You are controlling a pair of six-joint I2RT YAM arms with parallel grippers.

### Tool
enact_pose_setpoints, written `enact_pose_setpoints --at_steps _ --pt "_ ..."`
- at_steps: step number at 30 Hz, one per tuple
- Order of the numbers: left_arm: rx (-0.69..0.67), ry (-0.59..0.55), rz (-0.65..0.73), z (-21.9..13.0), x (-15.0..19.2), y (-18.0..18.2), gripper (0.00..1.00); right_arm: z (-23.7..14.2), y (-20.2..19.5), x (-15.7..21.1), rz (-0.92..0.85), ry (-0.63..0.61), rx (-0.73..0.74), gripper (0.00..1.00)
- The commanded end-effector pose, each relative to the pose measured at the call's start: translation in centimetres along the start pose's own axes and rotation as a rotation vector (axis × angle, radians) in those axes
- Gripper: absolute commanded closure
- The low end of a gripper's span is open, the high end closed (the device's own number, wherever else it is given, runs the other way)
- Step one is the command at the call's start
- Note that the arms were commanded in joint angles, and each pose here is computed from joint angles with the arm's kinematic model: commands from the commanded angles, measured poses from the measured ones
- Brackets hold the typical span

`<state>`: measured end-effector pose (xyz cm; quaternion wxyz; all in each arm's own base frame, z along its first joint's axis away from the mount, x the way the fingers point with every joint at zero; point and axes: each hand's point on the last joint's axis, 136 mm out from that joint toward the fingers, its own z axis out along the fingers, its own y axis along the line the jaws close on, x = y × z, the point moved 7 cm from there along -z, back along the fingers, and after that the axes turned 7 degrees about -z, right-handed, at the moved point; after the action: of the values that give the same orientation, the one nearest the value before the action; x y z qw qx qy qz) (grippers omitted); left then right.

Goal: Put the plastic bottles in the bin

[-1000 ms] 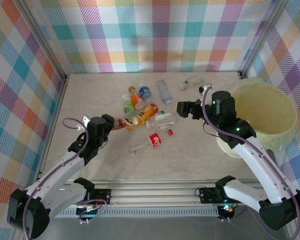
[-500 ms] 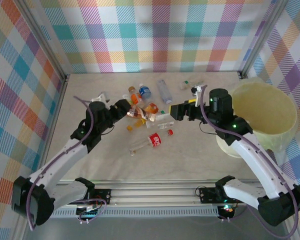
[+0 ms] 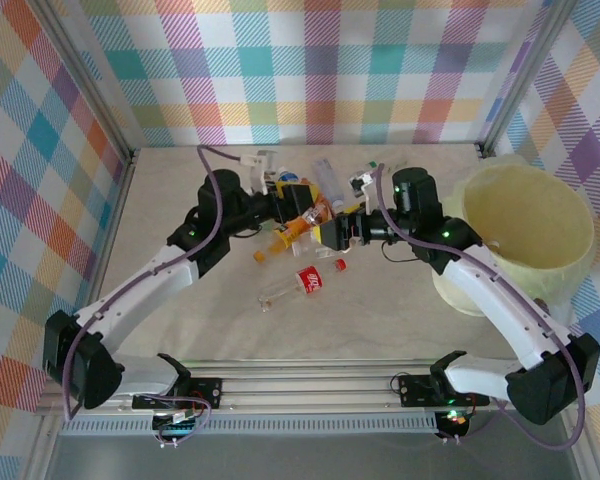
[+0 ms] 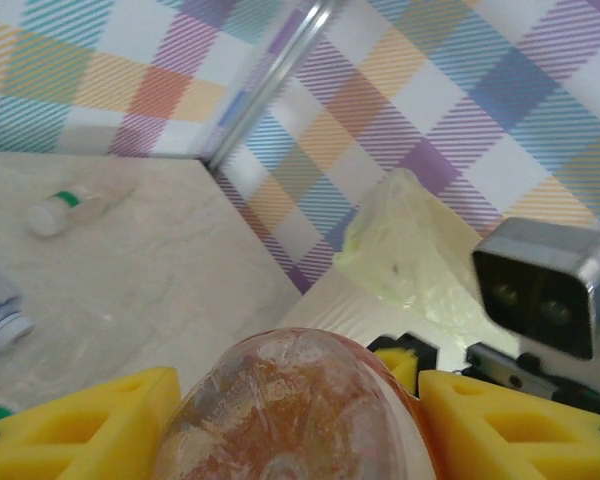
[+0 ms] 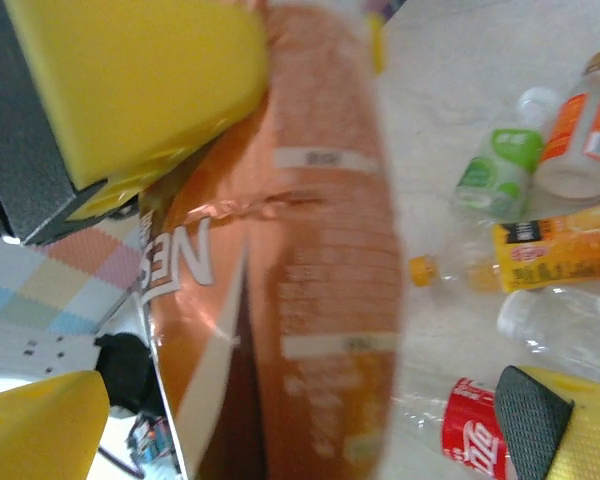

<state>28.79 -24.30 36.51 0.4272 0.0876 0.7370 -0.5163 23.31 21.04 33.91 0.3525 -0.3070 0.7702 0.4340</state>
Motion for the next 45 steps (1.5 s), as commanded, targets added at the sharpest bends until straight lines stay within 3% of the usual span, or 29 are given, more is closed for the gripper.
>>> enact_pose_setpoints --at_steps 1,9,15,24,27,30,33,39,45 --pt "0.138 0.021 0.091 0.6 -1.1 -2.4 0.51 0.0 1.6 -1.1 -0.049 -0.015 -0.130 0.00" --pt "0.189 0.058 0.128 1.4 -1.0 -2.9 0.51 -0.5 1.7 -1.4 -0.038 -0.075 -0.099 0.01" --pt "0.181 0.068 0.135 1.4 -0.8 -2.8 0.51 -0.5 0.9 -1.4 0.036 -0.082 -0.020 0.30" --pt "0.177 0.067 0.122 1.7 -0.8 -2.7 0.51 -0.6 1.0 -1.4 0.033 -0.088 -0.023 0.48" --pt "0.145 0.061 0.111 1.8 -1.1 -2.5 0.41 -0.9 0.9 -1.4 0.034 -0.100 0.010 0.54" --pt "0.099 0.057 0.089 1.7 -1.8 -2.7 0.17 -1.4 0.4 -1.1 0.033 -0.114 0.084 0.56" --pt "0.056 0.036 0.094 0.9 -2.6 -3.2 0.05 -1.9 -0.4 -0.5 0.019 -0.118 0.176 0.57" --pt "-0.066 -0.057 0.097 -1.2 -3.5 -3.0 0.00 -3.8 -2.0 -0.3 -0.004 -0.146 0.420 0.58" --pt "-0.255 -0.055 0.072 -2.4 -1.6 0.0 0.00 -7.5 -2.5 -1.6 -0.033 -0.274 0.687 0.62"
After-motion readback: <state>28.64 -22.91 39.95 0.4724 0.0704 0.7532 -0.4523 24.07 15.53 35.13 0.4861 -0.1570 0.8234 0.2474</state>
